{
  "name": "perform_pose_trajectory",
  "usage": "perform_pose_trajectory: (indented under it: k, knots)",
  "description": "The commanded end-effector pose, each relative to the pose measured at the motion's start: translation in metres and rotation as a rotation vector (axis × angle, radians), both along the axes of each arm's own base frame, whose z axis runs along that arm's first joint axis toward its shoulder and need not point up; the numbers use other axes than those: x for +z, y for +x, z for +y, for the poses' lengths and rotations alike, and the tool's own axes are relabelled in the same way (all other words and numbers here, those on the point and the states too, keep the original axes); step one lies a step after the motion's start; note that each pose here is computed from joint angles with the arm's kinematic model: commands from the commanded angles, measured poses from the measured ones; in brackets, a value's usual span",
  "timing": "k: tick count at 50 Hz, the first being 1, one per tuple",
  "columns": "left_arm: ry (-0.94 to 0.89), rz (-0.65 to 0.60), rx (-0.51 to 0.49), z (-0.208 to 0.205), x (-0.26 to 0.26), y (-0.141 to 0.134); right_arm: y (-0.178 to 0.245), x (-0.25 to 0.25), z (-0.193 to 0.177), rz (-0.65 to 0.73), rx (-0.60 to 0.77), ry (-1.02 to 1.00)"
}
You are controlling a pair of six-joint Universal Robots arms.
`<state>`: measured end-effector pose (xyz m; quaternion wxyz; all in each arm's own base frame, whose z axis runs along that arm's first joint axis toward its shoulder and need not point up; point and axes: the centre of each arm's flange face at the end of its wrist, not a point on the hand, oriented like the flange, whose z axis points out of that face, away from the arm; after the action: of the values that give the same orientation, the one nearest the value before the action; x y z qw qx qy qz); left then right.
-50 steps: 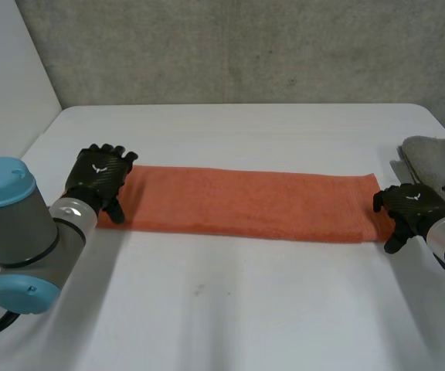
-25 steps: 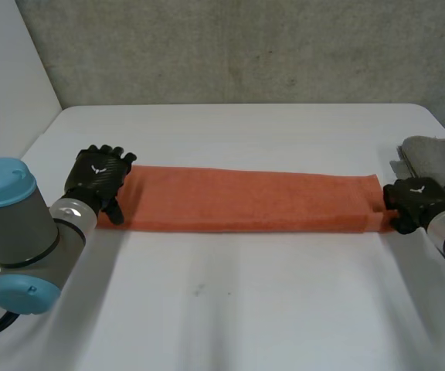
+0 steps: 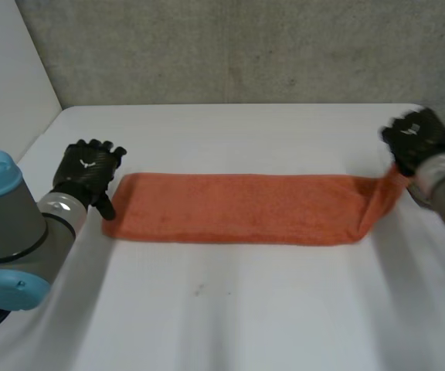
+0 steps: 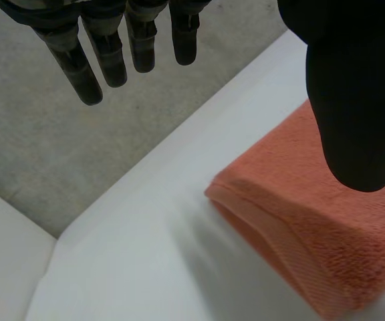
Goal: Fold the laundry.
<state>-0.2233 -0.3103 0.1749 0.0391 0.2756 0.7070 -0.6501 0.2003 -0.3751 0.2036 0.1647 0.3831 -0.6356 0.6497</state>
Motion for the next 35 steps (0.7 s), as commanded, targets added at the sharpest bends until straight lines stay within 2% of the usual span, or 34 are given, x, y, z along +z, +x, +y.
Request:
perform_pose_trajectory:
  k: [1, 4, 10, 12, 17, 23, 27, 31, 32, 35]
  knots:
    - [-0.060, 0.030, 0.066, -0.011, 0.024, 0.021, 0.145, 0.019, 0.045, -0.040, 0.374, -0.146]
    - [-0.073, 0.048, 0.089, -0.015, 0.030, 0.028, 0.196, 0.014, 0.068, -0.060, 0.524, -0.182]
    - [-0.099, 0.101, 0.139, -0.022, 0.042, 0.044, 0.256, -0.018, 0.102, -0.074, 0.792, -0.194]
    - [-0.099, 0.104, 0.142, -0.023, 0.043, 0.045, 0.280, -0.037, 0.126, -0.079, 0.904, -0.185]
    - [-0.095, 0.105, 0.142, -0.023, 0.042, 0.045, 0.309, -0.068, 0.159, -0.087, 1.024, -0.169]
    - [-0.085, 0.104, 0.135, -0.021, 0.038, 0.042, 0.311, -0.080, 0.164, -0.082, 1.029, -0.127]
    - [-0.073, 0.100, 0.134, -0.020, 0.035, 0.042, 0.305, -0.068, 0.161, -0.093, 0.967, -0.081]
    - [-0.063, 0.098, 0.127, -0.017, 0.031, 0.040, 0.288, -0.035, 0.149, -0.144, 0.793, 0.014]
    - [-0.059, 0.098, 0.116, -0.015, 0.031, 0.037, 0.273, -0.025, 0.139, -0.173, 0.707, 0.083]
    - [-0.051, 0.093, 0.090, -0.010, 0.028, 0.030, 0.243, -0.012, 0.115, -0.233, 0.564, 0.180]
